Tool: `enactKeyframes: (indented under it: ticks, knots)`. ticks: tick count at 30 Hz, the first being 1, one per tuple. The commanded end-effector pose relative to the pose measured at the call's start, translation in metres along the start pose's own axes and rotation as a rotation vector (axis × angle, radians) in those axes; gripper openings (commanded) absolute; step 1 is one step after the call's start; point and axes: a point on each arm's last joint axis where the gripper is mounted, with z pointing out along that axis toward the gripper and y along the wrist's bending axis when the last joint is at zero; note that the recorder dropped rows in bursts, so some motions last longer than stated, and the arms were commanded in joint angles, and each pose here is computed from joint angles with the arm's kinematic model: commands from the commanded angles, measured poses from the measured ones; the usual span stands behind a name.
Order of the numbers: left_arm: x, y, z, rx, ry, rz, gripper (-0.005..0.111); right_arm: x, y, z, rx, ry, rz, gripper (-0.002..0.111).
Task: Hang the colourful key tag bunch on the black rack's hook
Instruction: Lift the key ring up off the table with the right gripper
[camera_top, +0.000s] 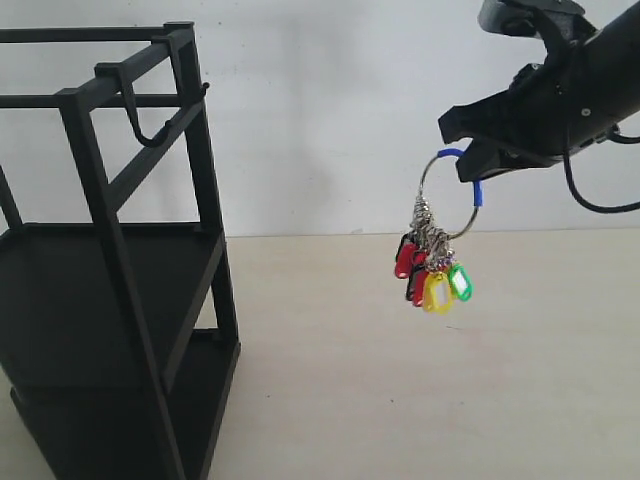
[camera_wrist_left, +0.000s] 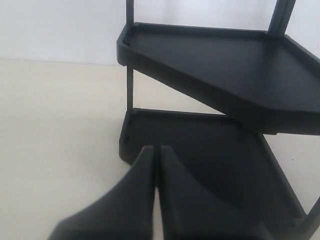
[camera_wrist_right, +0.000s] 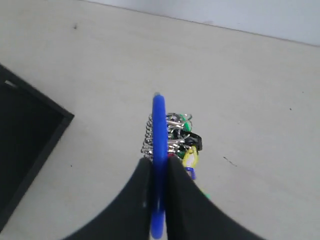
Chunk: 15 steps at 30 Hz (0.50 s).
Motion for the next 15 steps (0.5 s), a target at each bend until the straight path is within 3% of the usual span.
enactKeyframes:
  ticks: [1,3,4,6,7,9,10,11,12,13,14,15]
  knots:
    - [-0.001,0.0,0.0,-0.001,-0.011,0.008,0.004,-0.001,0.01,-0.01,-0.003,-0.045,0.111,0.0]
    - [-0.001,0.0,0.0,-0.001,-0.011,0.008,0.004,0.002,0.023,-0.008,-0.047,-0.016,-0.104,0.0]
    - [-0.001,0.0,0.0,-0.001,-0.011,0.008,0.004,0.002,0.02,-0.009,-0.028,-0.014,-0.078,0.0]
    - [-0.001,0.0,0.0,-0.001,-0.011,0.008,0.004,0.003,0.012,-0.007,0.011,-0.03,0.151,0.0]
    - [-0.001,0.0,0.0,-0.001,-0.011,0.008,0.004,0.004,0.014,-0.006,-0.004,-0.029,0.125,0.0]
    - [-0.001,0.0,0.0,-0.001,-0.011,0.008,0.004,0.008,0.033,-0.003,-0.089,0.008,-0.181,0.0]
    - [-0.001,0.0,0.0,-0.001,-0.011,0.008,0.004,0.01,0.037,-0.002,-0.094,0.021,-0.258,0.0]
    - [-0.001,0.0,0.0,-0.001,-0.011,0.008,0.004,0.007,0.031,-0.002,-0.037,0.0,-0.179,0.0]
    - [-0.001,0.0,0.0,-0.001,-0.011,0.008,0.004,0.005,0.022,-0.002,0.022,-0.033,0.03,0.0]
    - [-0.001,0.0,0.0,-0.001,-0.011,0.008,0.004,0.005,0.018,-0.001,0.043,-0.048,0.13,0.0]
    - [-0.001,0.0,0.0,-0.001,-0.011,0.008,0.004,0.008,0.031,0.001,-0.017,-0.014,-0.163,0.0]
    - [-0.001,0.0,0.0,-0.001,-0.011,0.008,0.004,0.01,0.035,0.002,-0.034,0.004,-0.266,0.0]
